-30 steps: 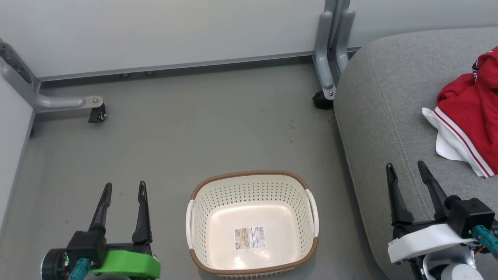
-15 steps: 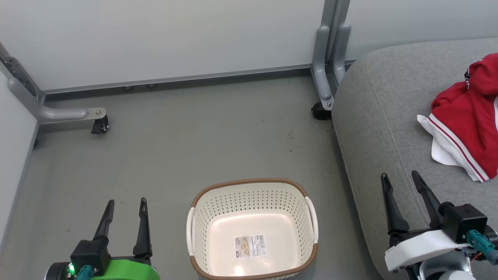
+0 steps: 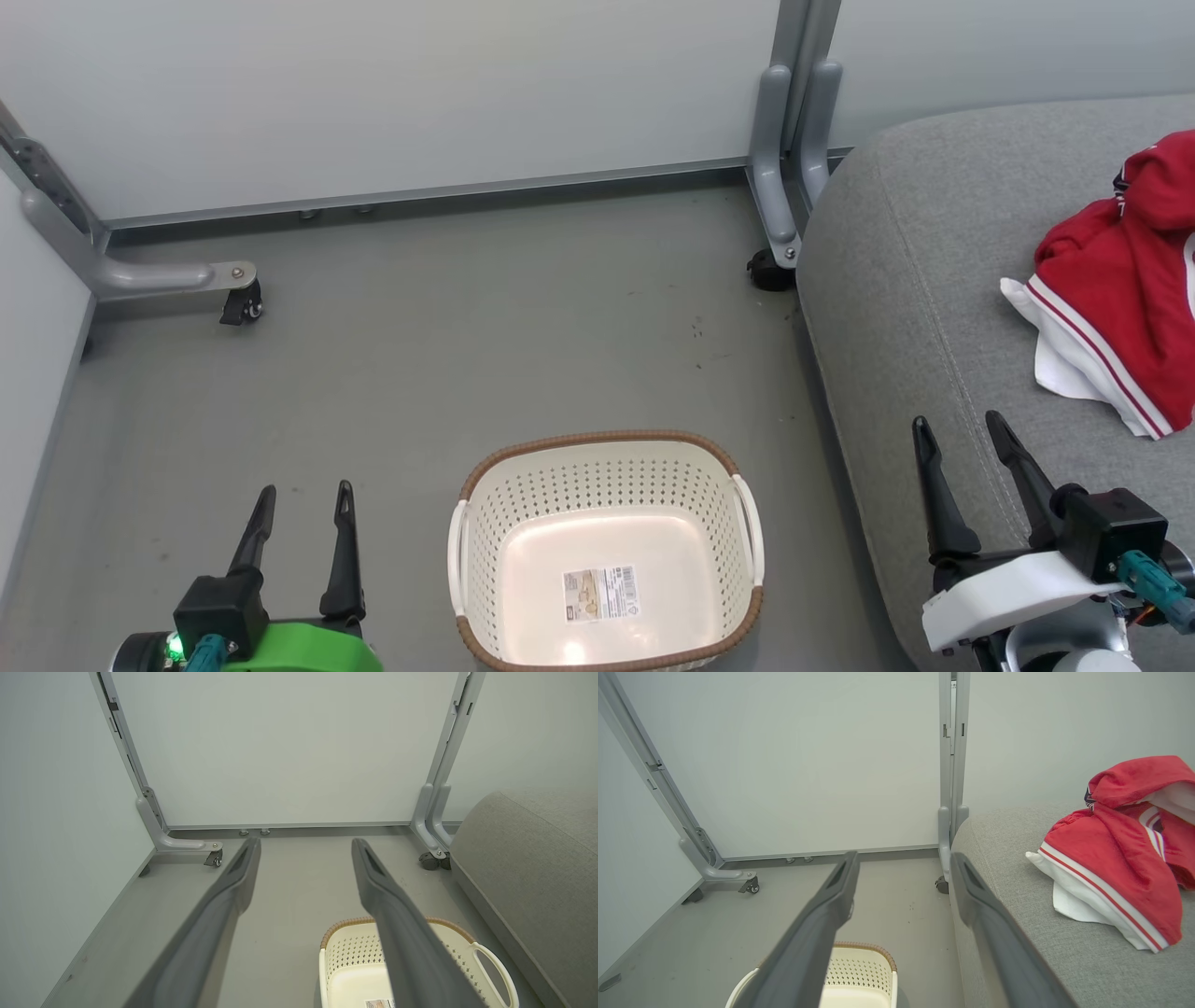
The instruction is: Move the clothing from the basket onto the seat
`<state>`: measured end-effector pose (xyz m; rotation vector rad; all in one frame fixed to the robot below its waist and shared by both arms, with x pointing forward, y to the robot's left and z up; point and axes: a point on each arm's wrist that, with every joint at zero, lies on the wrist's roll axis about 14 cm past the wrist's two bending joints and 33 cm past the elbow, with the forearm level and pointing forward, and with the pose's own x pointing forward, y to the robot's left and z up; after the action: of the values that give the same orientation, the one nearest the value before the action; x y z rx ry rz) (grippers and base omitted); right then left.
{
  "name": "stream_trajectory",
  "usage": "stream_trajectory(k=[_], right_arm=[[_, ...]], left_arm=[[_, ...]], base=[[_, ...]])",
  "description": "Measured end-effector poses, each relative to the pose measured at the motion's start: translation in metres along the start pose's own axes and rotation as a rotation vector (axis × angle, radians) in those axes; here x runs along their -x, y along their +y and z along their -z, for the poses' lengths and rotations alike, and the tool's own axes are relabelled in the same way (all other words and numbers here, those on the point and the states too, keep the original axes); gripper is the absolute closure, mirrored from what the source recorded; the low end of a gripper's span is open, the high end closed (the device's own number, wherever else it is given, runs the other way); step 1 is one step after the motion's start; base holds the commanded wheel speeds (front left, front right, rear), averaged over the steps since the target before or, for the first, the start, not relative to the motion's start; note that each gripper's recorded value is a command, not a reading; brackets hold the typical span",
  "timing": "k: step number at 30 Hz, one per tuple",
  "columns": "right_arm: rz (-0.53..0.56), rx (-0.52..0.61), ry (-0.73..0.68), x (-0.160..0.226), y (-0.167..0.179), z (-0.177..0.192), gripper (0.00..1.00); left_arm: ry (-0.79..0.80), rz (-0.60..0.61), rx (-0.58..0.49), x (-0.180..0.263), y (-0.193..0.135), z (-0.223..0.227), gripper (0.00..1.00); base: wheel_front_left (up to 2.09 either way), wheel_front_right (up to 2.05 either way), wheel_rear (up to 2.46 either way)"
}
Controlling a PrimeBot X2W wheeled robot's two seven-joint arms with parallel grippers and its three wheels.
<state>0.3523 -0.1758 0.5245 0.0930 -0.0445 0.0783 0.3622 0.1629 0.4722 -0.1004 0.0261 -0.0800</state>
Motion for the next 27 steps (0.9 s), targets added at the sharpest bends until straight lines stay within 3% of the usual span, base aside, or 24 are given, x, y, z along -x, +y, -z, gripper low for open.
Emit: stream_trajectory(k=[6,7,12,27], right_arm=[[-0.002,-0.013,0.001,0.000,0.001,0.000,0.00],[-0.002,-0.018,0.004,0.000,0.001,0.001,1.00],[0.004,-0.050,0.043,0.004,0.001,0.014,1.00],[0.034,-0.339,0.050,0.000,-0.005,0.020,1.00]], left_arm=[[0.006,0.001,0.002,0.000,-0.001,0.002,0.00],[0.007,0.001,0.001,0.000,-0.001,0.002,1.00],[0.067,-0.016,0.034,0.007,0.000,0.020,1.00],[0.092,-0.100,0.309,0.006,0.015,0.022,1.00]], base=[[0.00,0.00,0.00],[0.00,0.00,0.00],[0.00,0.00,0.00],[0.00,0.00,0.00]])
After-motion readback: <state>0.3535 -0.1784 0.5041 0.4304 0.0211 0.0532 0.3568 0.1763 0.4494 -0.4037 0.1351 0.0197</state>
